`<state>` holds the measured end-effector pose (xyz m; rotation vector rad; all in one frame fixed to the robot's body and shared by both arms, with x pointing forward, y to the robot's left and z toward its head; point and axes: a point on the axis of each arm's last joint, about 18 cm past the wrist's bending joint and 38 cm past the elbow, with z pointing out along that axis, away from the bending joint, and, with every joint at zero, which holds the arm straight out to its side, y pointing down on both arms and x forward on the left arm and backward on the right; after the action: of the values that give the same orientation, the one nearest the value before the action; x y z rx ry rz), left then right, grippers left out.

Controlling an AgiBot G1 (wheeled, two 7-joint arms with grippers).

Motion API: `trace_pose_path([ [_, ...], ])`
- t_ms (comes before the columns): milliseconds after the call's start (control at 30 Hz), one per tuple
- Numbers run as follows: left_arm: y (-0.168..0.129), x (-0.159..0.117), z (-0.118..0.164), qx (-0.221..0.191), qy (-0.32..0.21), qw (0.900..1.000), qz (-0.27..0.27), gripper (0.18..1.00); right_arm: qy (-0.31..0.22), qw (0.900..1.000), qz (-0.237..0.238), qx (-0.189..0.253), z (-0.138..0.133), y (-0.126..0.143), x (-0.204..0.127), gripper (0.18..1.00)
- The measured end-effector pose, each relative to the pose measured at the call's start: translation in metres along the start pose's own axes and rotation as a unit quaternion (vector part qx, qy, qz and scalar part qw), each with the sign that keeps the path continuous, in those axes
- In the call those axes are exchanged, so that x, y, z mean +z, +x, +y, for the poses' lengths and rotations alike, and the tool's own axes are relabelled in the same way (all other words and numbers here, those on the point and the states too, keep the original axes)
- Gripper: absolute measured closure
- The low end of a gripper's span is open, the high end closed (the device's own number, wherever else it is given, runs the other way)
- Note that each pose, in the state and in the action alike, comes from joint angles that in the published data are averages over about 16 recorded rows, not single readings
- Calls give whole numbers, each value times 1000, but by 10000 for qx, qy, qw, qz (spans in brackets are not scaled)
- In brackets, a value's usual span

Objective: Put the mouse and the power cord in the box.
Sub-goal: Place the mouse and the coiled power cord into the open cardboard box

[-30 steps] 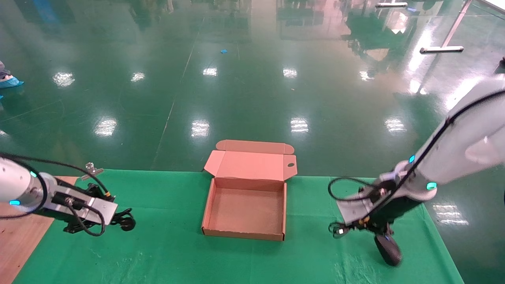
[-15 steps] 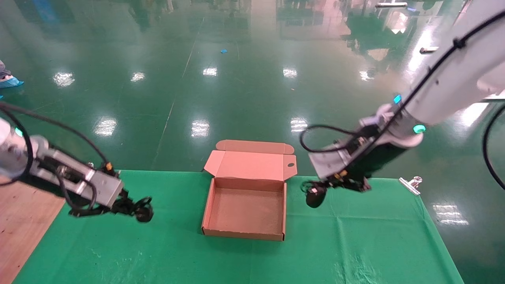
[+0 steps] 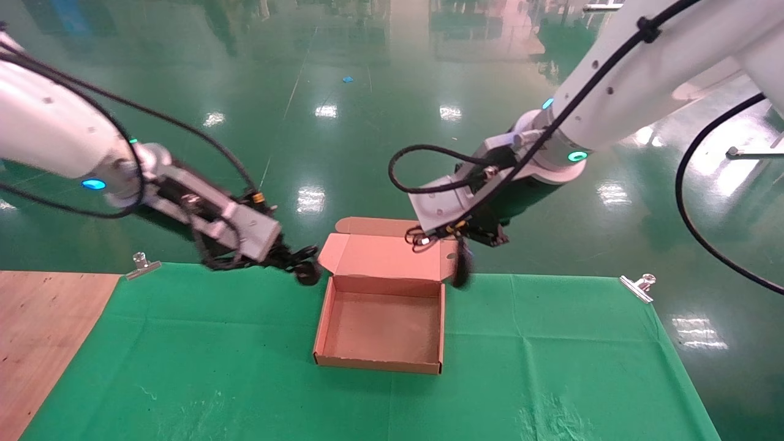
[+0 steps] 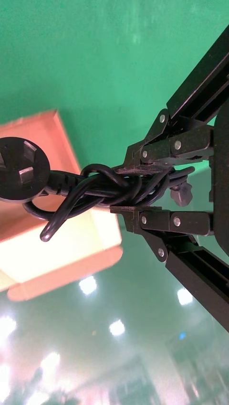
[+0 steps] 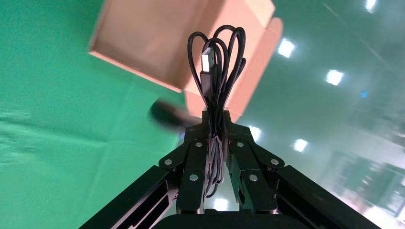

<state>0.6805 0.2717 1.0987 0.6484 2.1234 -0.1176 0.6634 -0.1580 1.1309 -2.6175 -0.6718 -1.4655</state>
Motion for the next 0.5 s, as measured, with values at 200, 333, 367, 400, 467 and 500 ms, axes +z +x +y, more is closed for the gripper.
trace_pose_path([
  [200,-16,15,-14,146,-6,9996,-227,879,21,9997,213,-80,-6,7,9,960],
  [333,-23,24,-18,189,-41,9990,-395,879,36,9994,319,-124,-7,9,15,960],
  [367,-24,26,-19,200,-51,9988,-438,879,41,9993,339,-132,-8,10,16,960],
  [400,-26,27,-20,211,-58,9986,-480,879,46,9993,357,-139,-8,10,16,960],
  [467,-28,31,-21,240,-60,9982,-551,879,55,9991,383,-147,-9,11,17,960],
  [500,-29,32,-22,249,-52,9980,-584,879,60,9991,392,-149,-9,11,17,960],
])
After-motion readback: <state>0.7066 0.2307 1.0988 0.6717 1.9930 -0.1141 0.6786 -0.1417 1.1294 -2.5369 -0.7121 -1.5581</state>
